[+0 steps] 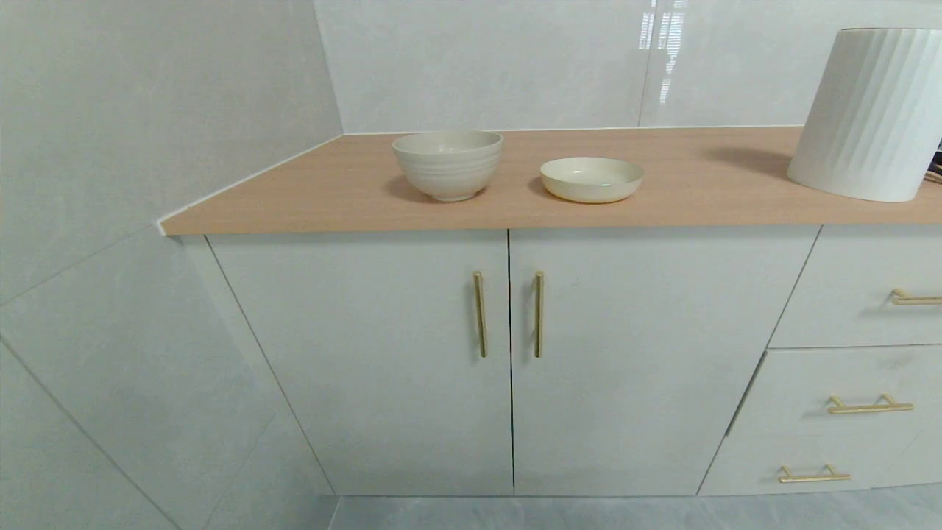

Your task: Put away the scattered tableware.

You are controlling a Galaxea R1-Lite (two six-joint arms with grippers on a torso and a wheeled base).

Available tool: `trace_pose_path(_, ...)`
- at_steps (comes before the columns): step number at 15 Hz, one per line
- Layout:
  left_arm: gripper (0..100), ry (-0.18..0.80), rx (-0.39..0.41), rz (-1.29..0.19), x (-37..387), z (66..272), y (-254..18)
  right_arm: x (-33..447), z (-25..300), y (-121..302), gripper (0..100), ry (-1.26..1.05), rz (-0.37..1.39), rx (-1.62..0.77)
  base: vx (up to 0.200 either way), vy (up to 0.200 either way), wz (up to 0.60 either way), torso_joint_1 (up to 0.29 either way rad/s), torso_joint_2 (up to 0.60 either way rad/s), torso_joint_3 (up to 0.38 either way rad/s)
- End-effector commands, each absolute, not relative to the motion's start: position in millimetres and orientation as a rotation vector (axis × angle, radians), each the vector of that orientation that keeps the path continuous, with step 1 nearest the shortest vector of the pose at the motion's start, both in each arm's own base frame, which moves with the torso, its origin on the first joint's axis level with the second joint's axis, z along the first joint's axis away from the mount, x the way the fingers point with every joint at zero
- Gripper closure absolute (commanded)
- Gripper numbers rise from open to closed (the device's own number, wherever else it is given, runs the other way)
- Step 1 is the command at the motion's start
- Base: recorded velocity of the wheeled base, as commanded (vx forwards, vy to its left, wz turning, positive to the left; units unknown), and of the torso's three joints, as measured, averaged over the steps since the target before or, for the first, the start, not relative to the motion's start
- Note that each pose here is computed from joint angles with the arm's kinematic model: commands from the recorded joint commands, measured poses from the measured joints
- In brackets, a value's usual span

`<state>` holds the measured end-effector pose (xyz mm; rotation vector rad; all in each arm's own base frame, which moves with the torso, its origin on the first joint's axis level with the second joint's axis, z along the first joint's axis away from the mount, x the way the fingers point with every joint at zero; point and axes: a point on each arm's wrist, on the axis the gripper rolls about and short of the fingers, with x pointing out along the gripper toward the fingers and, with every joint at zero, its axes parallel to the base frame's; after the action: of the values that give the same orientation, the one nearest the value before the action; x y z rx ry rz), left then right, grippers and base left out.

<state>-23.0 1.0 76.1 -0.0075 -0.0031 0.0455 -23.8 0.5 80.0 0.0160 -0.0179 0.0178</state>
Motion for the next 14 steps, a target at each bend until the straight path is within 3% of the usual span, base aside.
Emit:
trace_pose_path(1,0,-0.002,-0.008,0.046,-23,76,1,-34,124,3,0,-0.131,0.139,0.050,0.000,0.000,0.00,0.000,0.00,0.000)
trace_pose_path(3,0,-0.003,-0.008,0.046,-23,76,1,-19,155,7,0,0.016,0.349,0.068,0.000,0.000,0.00,0.000,0.00,0.000)
trace_pose_path(6,0,-0.002,-0.008,0.046,-23,76,1,28,181,11,0,0.229,0.501,0.089,0.000,0.000,0.00,0.000,0.00,0.000)
trace_pose_path(9,0,-0.003,-0.008,0.046,-23,76,1,114,213,41,0,0.434,0.721,0.067,0.000,0.000,0.00,0.000,0.00,0.000)
trace_pose_path(14,0,-0.002,-0.008,0.046,-23,76,1,212,215,120,0,0.545,0.894,0.163,0.000,0.000,0.00,0.000,0.00,0.000)
